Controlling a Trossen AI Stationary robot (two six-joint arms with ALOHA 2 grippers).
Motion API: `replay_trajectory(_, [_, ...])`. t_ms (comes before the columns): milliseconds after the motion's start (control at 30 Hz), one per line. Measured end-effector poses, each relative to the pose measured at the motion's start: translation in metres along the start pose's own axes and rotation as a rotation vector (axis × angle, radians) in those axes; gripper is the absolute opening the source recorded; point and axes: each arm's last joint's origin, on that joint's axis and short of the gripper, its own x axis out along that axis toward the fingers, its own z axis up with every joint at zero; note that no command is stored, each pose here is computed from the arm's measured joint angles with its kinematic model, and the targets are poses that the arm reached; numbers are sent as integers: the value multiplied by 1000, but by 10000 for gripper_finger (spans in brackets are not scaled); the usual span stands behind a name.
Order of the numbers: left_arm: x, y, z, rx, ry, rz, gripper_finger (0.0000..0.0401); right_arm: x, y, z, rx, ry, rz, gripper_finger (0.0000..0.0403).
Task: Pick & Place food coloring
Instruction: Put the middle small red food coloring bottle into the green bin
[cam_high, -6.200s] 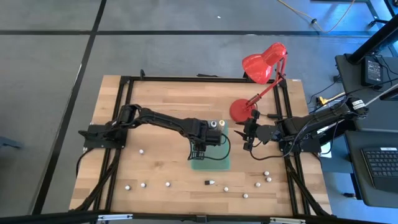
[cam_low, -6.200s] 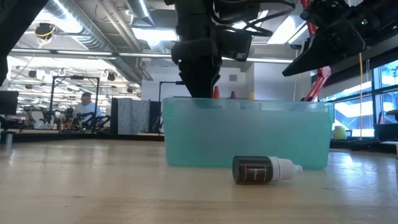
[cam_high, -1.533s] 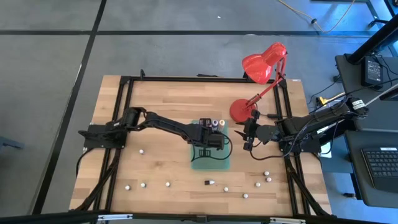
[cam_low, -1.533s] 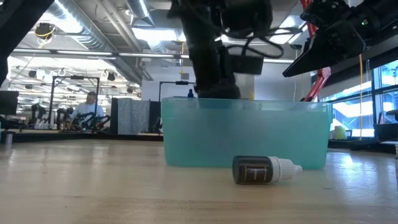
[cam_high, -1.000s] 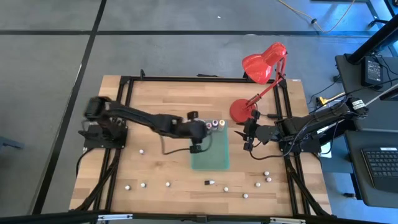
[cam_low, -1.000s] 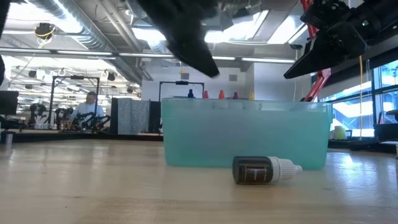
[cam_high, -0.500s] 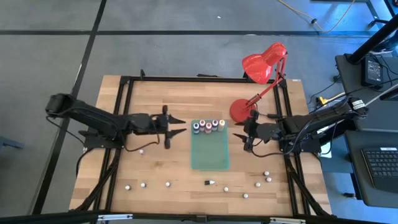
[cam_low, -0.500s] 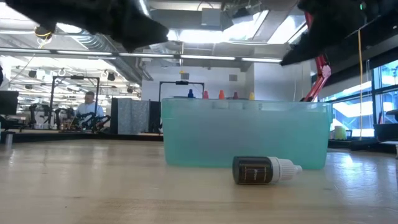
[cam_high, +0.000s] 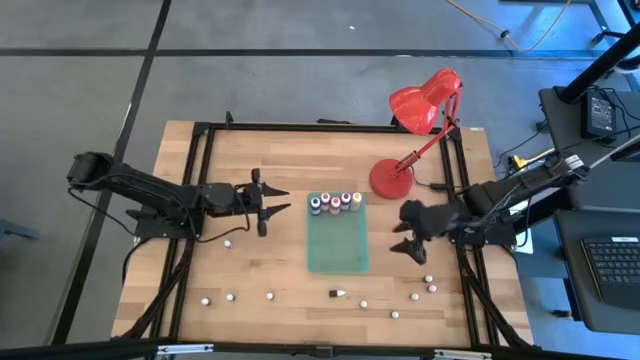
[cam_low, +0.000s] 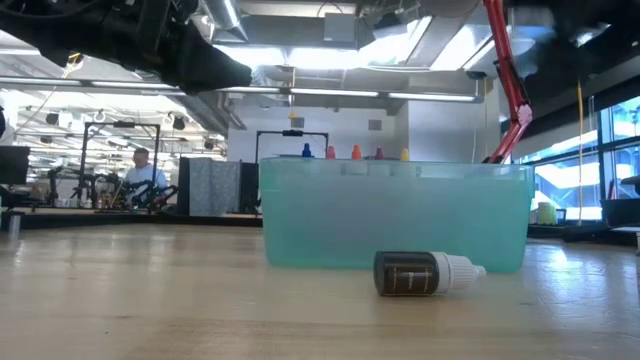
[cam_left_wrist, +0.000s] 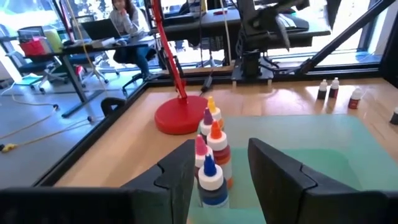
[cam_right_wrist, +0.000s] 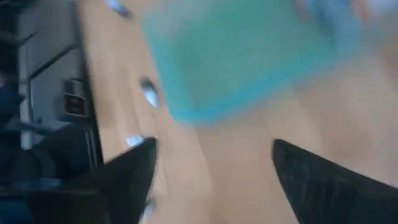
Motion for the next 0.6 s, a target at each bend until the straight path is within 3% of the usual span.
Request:
replay_trajectory(133, [0, 0, 0, 3, 1, 0, 145, 1, -7, -27, 276, 185, -194, 301])
replay_trajectory(233, [0, 0, 0, 3, 0, 1, 145, 4, -6, -43, 395, 287, -312, 290])
replay_trajectory(400, [0, 0, 0, 19, 1, 1, 144, 22, 8, -61, 434, 362, -382, 279])
replay_trajectory(600, [0, 0, 0, 19, 0, 1, 144, 54, 21, -82, 388, 506, -435, 276])
